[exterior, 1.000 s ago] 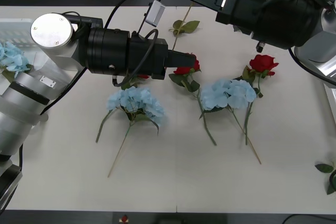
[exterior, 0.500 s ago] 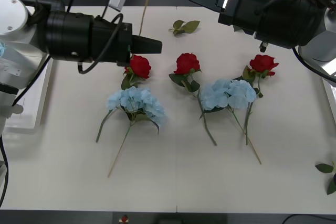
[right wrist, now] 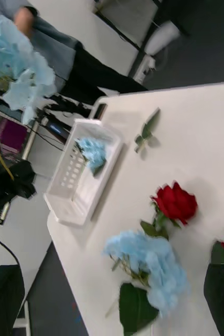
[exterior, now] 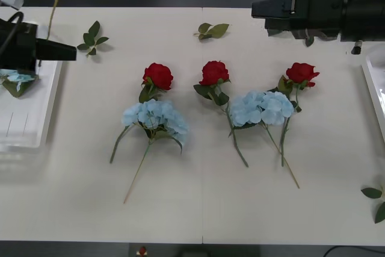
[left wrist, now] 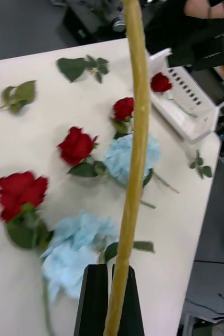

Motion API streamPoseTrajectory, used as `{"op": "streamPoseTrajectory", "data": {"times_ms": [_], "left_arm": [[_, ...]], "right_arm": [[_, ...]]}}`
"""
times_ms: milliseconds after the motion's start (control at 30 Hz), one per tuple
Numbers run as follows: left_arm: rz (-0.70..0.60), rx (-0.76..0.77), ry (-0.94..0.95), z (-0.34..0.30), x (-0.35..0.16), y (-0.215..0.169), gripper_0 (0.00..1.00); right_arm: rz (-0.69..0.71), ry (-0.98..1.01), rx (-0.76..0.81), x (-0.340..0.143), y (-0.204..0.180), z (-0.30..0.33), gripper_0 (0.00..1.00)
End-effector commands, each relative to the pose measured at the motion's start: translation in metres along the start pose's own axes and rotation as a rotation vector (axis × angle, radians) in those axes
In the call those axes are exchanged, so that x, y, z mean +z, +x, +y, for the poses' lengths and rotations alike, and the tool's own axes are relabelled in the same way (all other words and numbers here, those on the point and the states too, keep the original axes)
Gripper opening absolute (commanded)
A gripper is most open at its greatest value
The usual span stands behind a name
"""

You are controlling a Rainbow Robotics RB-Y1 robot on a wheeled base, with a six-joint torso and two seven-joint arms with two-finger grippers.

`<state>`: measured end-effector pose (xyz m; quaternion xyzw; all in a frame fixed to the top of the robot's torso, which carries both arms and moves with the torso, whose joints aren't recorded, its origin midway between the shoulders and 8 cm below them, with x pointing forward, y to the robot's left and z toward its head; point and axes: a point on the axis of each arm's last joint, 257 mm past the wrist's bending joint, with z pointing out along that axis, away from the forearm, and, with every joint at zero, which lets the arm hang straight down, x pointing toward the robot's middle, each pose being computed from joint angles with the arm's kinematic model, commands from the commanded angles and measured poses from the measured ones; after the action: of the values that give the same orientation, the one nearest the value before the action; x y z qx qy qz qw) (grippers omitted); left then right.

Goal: Put the red flowers into the right box and the blue flowers into the left box

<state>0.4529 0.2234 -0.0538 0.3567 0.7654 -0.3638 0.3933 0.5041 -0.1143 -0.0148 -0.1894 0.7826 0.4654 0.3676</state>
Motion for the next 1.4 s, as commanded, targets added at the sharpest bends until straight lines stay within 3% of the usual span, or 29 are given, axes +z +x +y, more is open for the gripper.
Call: {"op": "streamPoseTrajectory", "data": {"times_ms": [33, 333, 700, 1033, 1400], "left_arm": [[0.102, -0.024, -0.189, 0.032, -0.061, 0.021, 0.00], [0.264, -0.095, -0.586, 0.098, -0.174, 0.066, 0.00], [0.423, -0.220, -0.914, 0.150, -0.271, 0.126, 0.00], [0.591, -0.325, -0.976, 0.179, -0.280, 0.193, 0.00], [0.670, -0.354, -0.994, 0.202, -0.263, 0.236, 0.00]], "right_arm": [[0.117, 0.152, 0.039, -0.017, 0.006, -0.015, 1.00], [0.293, 0.510, 0.283, -0.063, 0.047, -0.093, 1.00], [0.247, 0.783, 0.578, -0.103, 0.068, -0.171, 1.00], [0.203, 0.890, 0.596, -0.105, 0.081, -0.227, 1.00], [0.216, 0.947, 0.518, -0.084, 0.111, -0.267, 1.00]]}}
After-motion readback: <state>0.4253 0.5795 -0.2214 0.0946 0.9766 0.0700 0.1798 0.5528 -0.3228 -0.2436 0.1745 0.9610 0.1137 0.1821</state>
